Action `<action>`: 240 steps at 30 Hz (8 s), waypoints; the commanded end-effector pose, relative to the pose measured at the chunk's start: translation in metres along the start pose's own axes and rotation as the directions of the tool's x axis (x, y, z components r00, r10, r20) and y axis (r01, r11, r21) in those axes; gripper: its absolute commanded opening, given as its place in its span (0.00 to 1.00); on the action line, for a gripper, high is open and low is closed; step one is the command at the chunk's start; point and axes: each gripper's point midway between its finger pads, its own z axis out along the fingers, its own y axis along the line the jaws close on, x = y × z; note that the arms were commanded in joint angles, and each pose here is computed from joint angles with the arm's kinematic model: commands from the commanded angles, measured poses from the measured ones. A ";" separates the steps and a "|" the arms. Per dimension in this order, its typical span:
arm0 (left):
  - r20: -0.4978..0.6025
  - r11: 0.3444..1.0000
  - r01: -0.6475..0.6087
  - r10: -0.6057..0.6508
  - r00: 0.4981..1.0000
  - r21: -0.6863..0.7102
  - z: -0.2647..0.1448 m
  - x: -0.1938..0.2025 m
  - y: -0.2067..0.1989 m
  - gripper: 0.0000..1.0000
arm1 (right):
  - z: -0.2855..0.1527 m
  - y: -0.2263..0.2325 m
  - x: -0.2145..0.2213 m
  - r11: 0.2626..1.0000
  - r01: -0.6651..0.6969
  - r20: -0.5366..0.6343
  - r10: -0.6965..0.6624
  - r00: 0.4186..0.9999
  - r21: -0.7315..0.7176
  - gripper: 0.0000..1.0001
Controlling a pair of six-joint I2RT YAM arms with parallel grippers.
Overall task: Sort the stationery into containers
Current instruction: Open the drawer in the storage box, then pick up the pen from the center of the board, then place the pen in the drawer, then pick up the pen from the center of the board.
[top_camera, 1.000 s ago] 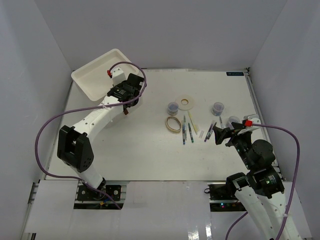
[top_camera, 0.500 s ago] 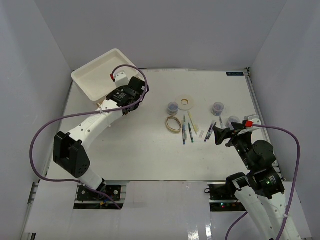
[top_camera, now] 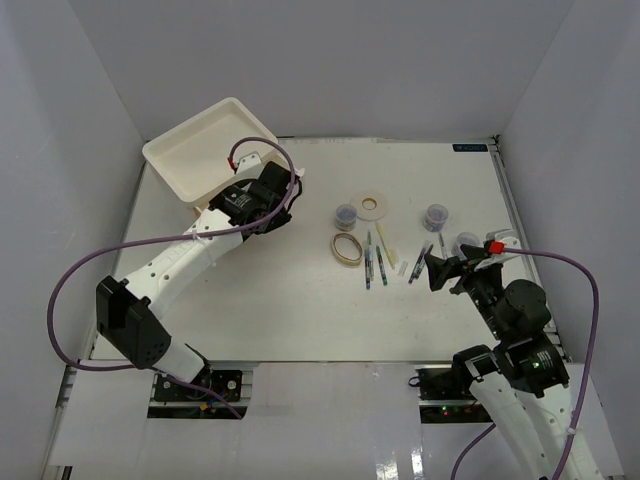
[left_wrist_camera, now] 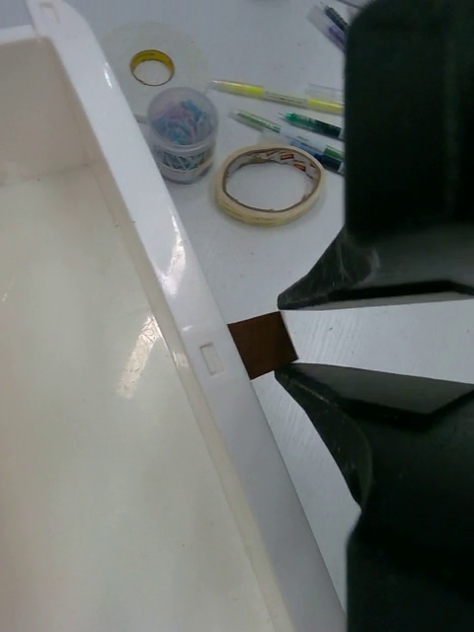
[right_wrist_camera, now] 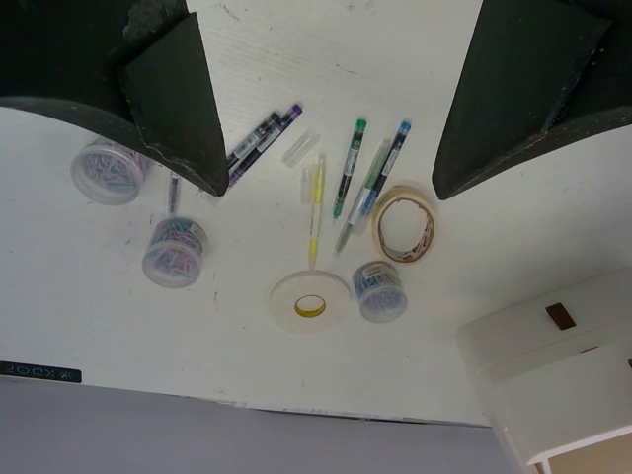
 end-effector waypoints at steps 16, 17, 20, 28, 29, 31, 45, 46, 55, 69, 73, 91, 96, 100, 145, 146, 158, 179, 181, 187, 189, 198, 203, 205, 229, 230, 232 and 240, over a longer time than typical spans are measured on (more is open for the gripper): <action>0.068 0.851 -0.168 0.154 0.986 0.497 -0.095 -0.034 -0.058 0.98 | 0.026 -0.031 0.059 0.947 -0.114 -0.340 0.218 0.915 0.301 0.90; 0.087 0.836 -0.191 0.171 0.981 0.514 -0.098 -0.034 -0.058 0.98 | 0.028 -0.031 0.067 0.942 -0.118 -0.370 0.236 0.899 0.314 0.90; 0.172 0.780 -0.268 0.206 0.963 0.566 -0.118 -0.040 -0.054 0.98 | 0.035 -0.031 0.101 0.925 -0.119 -0.473 0.292 0.831 0.362 0.94; 0.301 0.684 -0.387 0.248 0.921 0.618 -0.141 -0.020 -0.016 0.98 | 0.049 -0.056 0.160 0.854 -0.056 -0.573 0.394 0.719 0.517 0.95; 0.301 0.668 -0.390 0.252 0.920 0.634 -0.143 -0.015 -0.016 0.98 | 0.050 -0.062 0.167 0.842 -0.046 -0.578 0.408 0.707 0.538 0.94; 0.286 0.662 -0.390 0.265 0.921 0.640 -0.139 -0.004 -0.009 0.98 | 0.053 -0.069 0.172 0.829 -0.046 -0.570 0.422 0.705 0.557 0.91; 0.293 0.652 -0.377 0.240 0.926 0.658 -0.147 0.013 0.016 0.98 | 0.070 -0.118 0.201 0.789 -0.027 -0.578 0.472 0.665 0.613 0.66; 0.286 0.653 -0.374 0.242 0.927 0.658 -0.146 0.014 0.016 0.98 | 0.069 -0.120 0.205 0.785 -0.016 -0.583 0.473 0.661 0.619 0.66; 0.265 0.655 -0.364 0.250 0.931 0.662 -0.142 0.019 0.014 0.98 | 0.071 -0.131 0.225 0.781 0.033 -0.617 0.467 0.634 0.624 0.61; 0.252 0.660 -0.357 0.253 0.934 0.661 -0.137 0.024 0.015 0.98 | 0.067 -0.133 0.242 0.783 0.075 -0.663 0.466 0.586 0.617 0.45; 0.255 0.659 -0.354 0.246 0.935 0.664 -0.139 0.023 0.016 0.98 | 0.068 -0.132 0.244 0.787 0.080 -0.673 0.466 0.575 0.612 0.43; 0.192 0.618 -0.303 0.241 0.951 0.726 -0.147 0.033 0.005 0.98 | 0.052 -0.111 0.213 0.822 0.083 -0.678 0.403 0.615 0.563 0.09; 0.161 0.607 -0.261 0.216 0.963 0.751 -0.151 0.032 -0.003 0.98 | 0.057 -0.086 0.174 0.875 0.052 -0.651 0.318 0.690 0.482 0.08; 0.102 0.596 -0.189 0.176 0.979 0.781 -0.154 0.029 -0.019 0.98 | 0.067 -0.051 0.125 0.932 -0.033 -0.573 0.249 0.781 0.360 0.08; 0.126 0.572 -0.121 0.031 0.992 0.811 -0.133 0.042 -0.235 0.11 | 0.063 0.101 -0.015 0.866 -0.364 -0.237 0.296 0.925 -0.343 0.44; 0.134 0.573 -0.126 0.028 0.991 0.810 -0.135 0.039 -0.233 0.11 | 0.063 0.101 -0.012 0.868 -0.362 -0.241 0.291 0.926 -0.341 0.58; 0.450 0.786 -0.439 0.232 0.862 0.435 -0.111 -0.064 -0.146 0.20 | 0.049 0.067 0.017 0.951 -0.231 -0.269 0.173 0.948 -0.204 0.90; 0.306 0.523 -0.852 0.808 0.503 0.019 0.004 -0.114 -0.036 0.39 | 0.035 0.062 0.044 0.961 -0.104 -0.316 0.019 0.948 -0.255 0.90; 0.293 0.525 -0.851 0.811 0.506 0.018 0.007 -0.113 -0.031 0.40 | 0.036 0.059 0.045 0.965 -0.095 -0.316 0.013 0.949 -0.245 0.90; 0.314 0.563 -0.827 0.783 0.537 0.011 -0.003 -0.120 -0.025 0.59 | 0.050 0.050 0.047 0.979 -0.056 -0.347 -0.017 0.938 -0.198 0.91; 0.343 0.599 -0.800 0.745 0.572 0.032 -0.013 -0.125 -0.029 0.70 | 0.057 0.045 0.047 0.984 -0.041 -0.362 -0.023 0.932 -0.170 0.93; 0.483 0.805 -0.557 0.412 0.773 0.204 -0.096 -0.146 -0.021 0.98 | 0.115 0.017 0.073 0.997 0.069 -0.523 -0.067 0.850 -0.016 0.85; 0.501 0.791 -0.471 0.246 0.830 0.391 -0.135 -0.120 -0.009 0.98 | 0.147 0.008 0.111 0.993 0.118 -0.625 -0.095 0.775 -0.005 0.73; 0.482 0.784 -0.461 0.240 0.843 0.416 -0.133 -0.107 -0.003 0.98 | 0.159 0.007 0.123 0.991 0.131 -0.648 -0.109 0.754 -0.015 0.67; 0.343 0.774 -0.419 0.275 0.898 0.475 -0.116 -0.044 0.024 0.98 | 0.222 -0.002 0.218 0.982 0.187 -0.780 -0.135 0.611 -0.024 0.35; 0.338 0.774 -0.415 0.274 0.900 0.478 -0.115 -0.043 0.024 0.98 | 0.221 -0.003 0.219 0.982 0.186 -0.781 -0.134 0.610 -0.024 0.35; 0.330 0.770 -0.413 0.275 0.903 0.486 -0.115 -0.041 0.022 0.98 | 0.217 -0.004 0.225 0.981 0.191 -0.788 -0.135 0.600 -0.022 0.30; 0.311 0.761 -0.389 0.256 0.915 0.519 -0.118 -0.038 0.018 0.98 | 0.213 -0.013 0.228 0.976 0.219 -0.793 -0.130 0.595 0.005 0.20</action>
